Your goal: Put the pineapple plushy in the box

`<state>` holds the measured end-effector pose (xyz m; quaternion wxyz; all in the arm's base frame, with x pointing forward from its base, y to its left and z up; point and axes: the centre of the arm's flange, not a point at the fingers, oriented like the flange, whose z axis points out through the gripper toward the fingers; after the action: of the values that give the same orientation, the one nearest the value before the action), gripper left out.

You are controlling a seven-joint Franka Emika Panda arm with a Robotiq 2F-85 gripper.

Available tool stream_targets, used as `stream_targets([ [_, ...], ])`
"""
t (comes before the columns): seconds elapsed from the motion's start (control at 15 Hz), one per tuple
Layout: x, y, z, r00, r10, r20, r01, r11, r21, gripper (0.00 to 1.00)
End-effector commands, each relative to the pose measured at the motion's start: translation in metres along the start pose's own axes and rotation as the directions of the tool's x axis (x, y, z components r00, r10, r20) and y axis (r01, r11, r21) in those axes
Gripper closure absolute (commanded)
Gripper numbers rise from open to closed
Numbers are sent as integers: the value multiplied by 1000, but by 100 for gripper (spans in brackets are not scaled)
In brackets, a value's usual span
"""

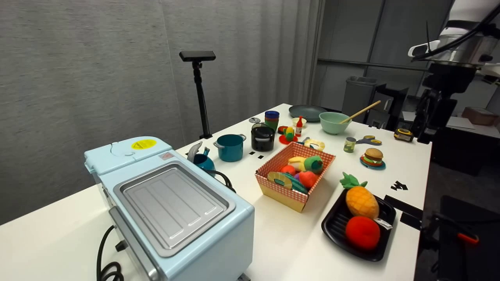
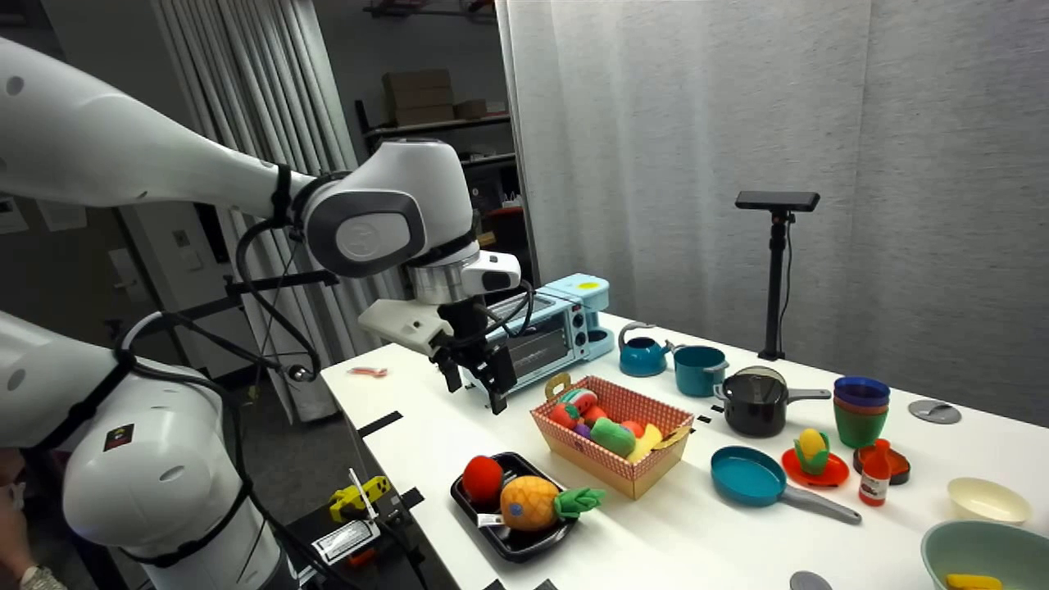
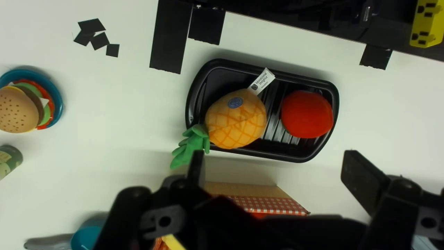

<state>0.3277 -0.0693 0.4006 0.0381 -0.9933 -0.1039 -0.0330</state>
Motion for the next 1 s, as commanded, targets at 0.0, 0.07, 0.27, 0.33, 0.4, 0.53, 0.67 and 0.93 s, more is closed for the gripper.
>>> stream_targets([
  [0.0,26,-19,20,1000,21,1,-21,1000,-3,0],
  [0.07,31,-23,26,999,33,1,-33,999,-6,0],
  [0.27,26,-23,23,999,37,-14,-37,999,-27,0],
  [0.33,29,-25,28,999,37,-6,-37,999,-30,0],
  [0.4,30,-24,30,999,37,-1,-37,999,-30,0],
  [0.53,30,-23,27,999,39,-6,-39,999,-30,0],
  [0.67,31,-21,35,998,65,9,-65,997,-31,0],
  [0.93,41,-9,65,983,183,4,-182,982,-57,0],
])
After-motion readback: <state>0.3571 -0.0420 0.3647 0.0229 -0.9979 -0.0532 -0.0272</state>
